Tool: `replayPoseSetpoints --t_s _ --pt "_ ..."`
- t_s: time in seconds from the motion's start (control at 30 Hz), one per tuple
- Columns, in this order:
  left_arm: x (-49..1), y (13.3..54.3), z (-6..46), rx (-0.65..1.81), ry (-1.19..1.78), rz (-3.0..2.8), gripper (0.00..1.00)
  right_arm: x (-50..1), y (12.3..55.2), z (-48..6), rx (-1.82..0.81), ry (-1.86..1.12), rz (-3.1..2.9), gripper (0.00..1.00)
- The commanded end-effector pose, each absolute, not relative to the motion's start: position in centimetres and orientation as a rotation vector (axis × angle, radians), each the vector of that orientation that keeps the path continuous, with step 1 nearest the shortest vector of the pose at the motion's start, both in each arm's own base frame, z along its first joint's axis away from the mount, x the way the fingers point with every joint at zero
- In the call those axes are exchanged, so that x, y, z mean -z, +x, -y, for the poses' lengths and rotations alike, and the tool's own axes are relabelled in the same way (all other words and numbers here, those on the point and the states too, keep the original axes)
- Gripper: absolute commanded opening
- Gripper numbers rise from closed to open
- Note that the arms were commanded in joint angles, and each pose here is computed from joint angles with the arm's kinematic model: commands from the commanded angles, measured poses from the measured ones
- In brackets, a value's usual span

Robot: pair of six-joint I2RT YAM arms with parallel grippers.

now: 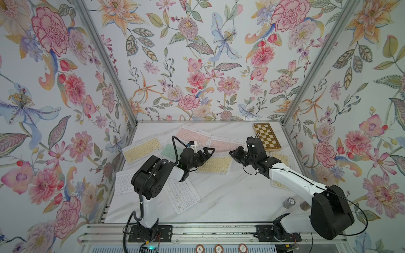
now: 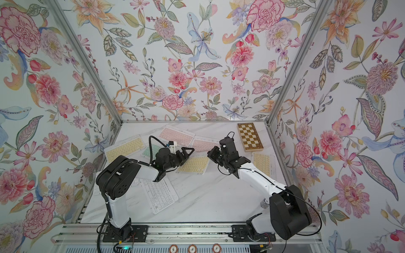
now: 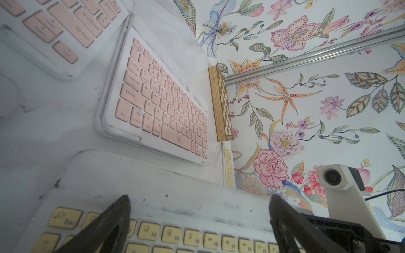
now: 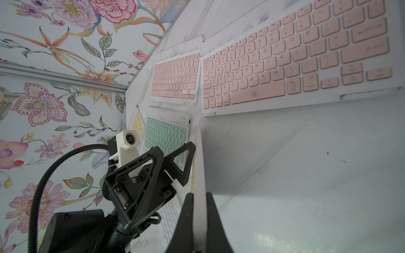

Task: Stack the numeric keypads
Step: Pick up the numeric keypad from the center of the board, then place the numeric keypad at the numeric keypad.

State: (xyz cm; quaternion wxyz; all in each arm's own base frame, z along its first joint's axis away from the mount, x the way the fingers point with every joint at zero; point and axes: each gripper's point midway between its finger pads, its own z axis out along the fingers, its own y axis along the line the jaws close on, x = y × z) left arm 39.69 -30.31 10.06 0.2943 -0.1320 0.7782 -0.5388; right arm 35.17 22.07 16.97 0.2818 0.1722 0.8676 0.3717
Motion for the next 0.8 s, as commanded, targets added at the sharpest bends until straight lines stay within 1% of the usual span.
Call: replayPoseSetpoints --t_s 0.0,0.13,0.27,0.37,0.57,0.77 --pt "-12.3 40.1 30.7 1.424 -0.273 -2.054 0.99 -19.0 35.5 -22.4 -1.023 0.34 -2.289 0.01" --pt "-14.7 41.3 31.3 1.37 -0.16 -2.064 0.99 -20.9 36.8 -21.2 -1.068 0.223 -2.23 0.0" --pt "-16.3 43.0 30.7 1.267 -0.088 -2.082 0.99 -23.1 38.7 -18.6 -1.107 0.169 -2.148 0.0" --pt "-16.9 44.4 30.6 1.236 -0.059 -2.086 0.99 -24.5 40.3 -16.6 -1.141 0.159 -2.083 0.0" --pt "-16.3 47.1 31.5 1.16 0.005 -2.128 0.99 -24.8 43.9 -14.2 -1.184 0.173 -2.031 0.0" --pt "-14.2 49.7 32.1 1.114 0.026 -2.175 0.99 -23.5 47.6 -14.0 -1.22 0.142 -2.035 0.0"
